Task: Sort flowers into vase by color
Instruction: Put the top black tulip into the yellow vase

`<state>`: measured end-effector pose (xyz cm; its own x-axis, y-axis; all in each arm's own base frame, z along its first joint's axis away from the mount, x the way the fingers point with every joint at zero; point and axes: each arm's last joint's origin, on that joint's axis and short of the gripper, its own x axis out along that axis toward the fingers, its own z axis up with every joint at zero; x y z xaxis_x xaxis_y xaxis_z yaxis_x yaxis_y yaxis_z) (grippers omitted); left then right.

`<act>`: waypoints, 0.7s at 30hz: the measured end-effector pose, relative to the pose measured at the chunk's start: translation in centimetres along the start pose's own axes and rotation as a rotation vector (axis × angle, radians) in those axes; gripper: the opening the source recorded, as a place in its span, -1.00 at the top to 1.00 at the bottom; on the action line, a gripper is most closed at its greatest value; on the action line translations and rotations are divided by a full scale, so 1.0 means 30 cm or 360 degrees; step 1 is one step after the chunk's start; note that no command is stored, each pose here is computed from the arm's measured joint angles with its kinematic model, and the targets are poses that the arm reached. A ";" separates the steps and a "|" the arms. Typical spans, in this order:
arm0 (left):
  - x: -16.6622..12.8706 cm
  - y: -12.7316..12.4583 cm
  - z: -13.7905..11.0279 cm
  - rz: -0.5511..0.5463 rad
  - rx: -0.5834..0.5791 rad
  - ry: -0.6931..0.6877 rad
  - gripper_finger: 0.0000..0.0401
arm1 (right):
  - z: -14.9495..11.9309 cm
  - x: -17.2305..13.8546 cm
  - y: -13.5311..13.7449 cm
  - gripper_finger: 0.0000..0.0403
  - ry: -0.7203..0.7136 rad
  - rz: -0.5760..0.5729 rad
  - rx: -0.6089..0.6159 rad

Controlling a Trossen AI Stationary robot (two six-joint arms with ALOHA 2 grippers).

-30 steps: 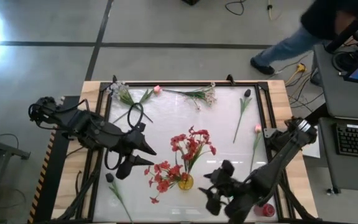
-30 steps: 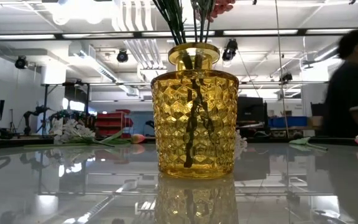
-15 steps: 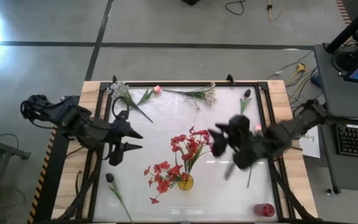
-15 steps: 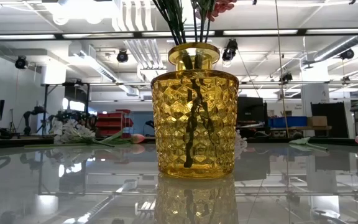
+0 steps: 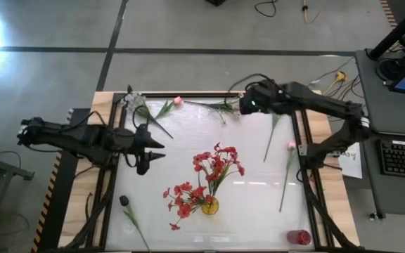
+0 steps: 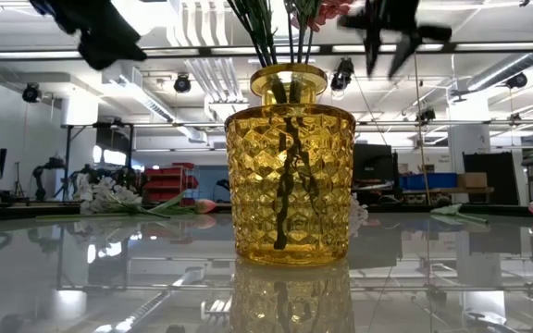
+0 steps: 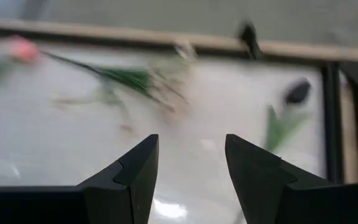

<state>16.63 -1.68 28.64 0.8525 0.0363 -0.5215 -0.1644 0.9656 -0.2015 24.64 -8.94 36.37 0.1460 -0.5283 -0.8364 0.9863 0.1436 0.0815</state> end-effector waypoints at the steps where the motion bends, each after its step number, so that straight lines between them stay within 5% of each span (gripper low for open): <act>1: 0.013 0.014 -0.004 -0.0026 -0.0022 -0.0011 0.22 | 0.005 0.043 -0.018 0.12 0.0064 -0.0058 0.0006; 8: 0.074 0.126 -0.036 0.0151 -0.0070 0.0077 0.22 | -0.043 0.273 -0.165 0.05 0.0262 -0.0439 0.0079; 21: 0.141 0.270 0.002 0.0405 -0.0058 0.0203 0.22 | -0.248 0.582 -0.296 -0.02 0.0177 -0.0583 0.0462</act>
<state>18.95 6.32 24.85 0.7124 0.2413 -0.6590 -0.3846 0.9197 -0.0791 17.87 -13.22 17.02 -0.2086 -0.4055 -0.8900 0.9543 -0.2835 -0.0945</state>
